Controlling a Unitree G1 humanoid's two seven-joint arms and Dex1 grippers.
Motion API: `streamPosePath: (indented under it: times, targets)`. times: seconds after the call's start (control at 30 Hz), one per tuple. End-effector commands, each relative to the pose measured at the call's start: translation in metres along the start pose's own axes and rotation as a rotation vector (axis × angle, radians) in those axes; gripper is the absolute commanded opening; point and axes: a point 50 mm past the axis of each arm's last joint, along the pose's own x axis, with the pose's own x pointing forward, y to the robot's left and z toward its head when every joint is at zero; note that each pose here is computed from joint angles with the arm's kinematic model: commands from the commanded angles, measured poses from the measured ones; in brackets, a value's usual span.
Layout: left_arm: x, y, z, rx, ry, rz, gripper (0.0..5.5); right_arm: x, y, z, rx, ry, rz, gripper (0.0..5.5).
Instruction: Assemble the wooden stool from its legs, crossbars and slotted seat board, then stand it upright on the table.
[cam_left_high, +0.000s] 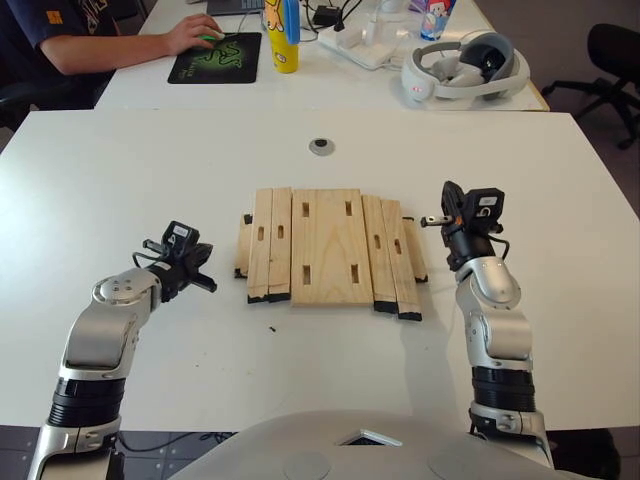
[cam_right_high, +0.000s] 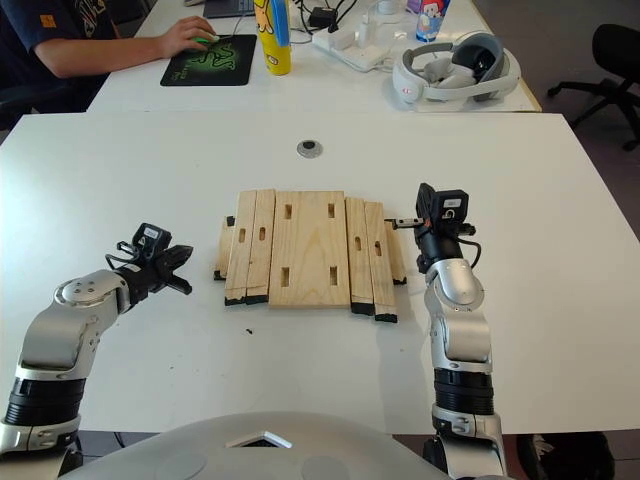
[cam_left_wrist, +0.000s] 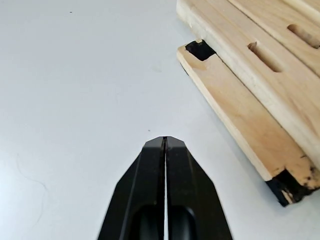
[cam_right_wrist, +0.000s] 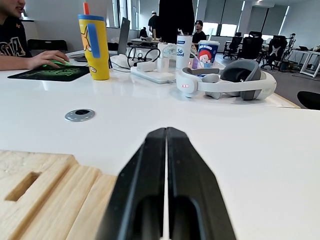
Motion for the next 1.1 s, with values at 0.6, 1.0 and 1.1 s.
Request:
streamPosePath:
  times: [0.6, 1.0, 1.1]
  targets:
    - [-0.011, -0.038, -0.006, -0.076, 0.101, -0.289, 0.03, 0.002, 0.002, 0.001, 0.005, -0.003, 0.010, 0.04]
    - [-0.004, -0.018, -0.031, -0.036, 0.197, -0.170, 0.03, 0.003, 0.003, 0.001, 0.002, -0.007, 0.016, 0.04]
    - [-0.001, -0.010, -0.025, 0.002, 0.157, -0.106, 0.03, 0.004, 0.003, 0.001, 0.002, -0.006, 0.019, 0.04]
